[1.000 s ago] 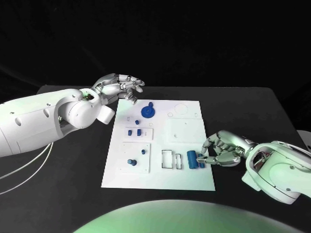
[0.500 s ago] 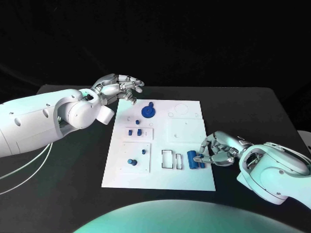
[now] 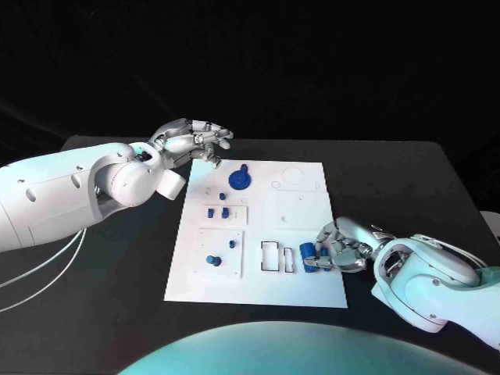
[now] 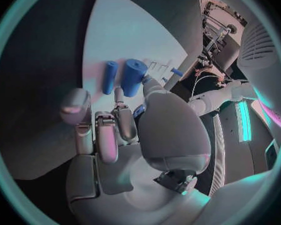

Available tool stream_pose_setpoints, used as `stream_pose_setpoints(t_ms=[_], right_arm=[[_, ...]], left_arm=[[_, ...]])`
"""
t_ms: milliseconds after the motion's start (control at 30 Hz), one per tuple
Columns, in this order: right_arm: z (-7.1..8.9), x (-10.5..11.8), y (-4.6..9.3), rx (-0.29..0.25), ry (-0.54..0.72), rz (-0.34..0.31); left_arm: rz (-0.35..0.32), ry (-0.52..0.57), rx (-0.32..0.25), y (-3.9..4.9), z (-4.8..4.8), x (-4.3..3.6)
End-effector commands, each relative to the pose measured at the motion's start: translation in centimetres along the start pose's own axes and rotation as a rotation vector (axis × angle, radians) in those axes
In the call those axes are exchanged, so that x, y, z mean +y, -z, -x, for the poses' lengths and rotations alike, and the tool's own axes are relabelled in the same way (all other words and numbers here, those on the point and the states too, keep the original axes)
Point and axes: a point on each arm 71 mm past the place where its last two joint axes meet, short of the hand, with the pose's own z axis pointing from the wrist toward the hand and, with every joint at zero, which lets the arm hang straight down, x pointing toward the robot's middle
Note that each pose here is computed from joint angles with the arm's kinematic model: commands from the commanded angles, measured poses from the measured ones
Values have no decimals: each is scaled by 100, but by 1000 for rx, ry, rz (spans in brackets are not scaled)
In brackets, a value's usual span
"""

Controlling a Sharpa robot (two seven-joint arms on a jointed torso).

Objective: Assemble the parts on the task board

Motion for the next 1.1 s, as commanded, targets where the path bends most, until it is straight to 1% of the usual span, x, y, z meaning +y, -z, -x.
stream_pose_setpoints(t_ms=[33,500,667,800,1100], right_arm=[[-34,1,-16,11,25,-5],[-132,29,-88,51,53,-16],[-155,30,-97,60,41,-21],[-148,36,-97,41,15,-19],[-89,84,-56,-39,-44,12]], left_arm=[[-3,8,19,-3,-23,-6],[0,8,21,1,-21,-4],[1,8,22,3,-19,-3],[2,9,23,2,-22,-3],[2,9,23,2,-21,-3]])
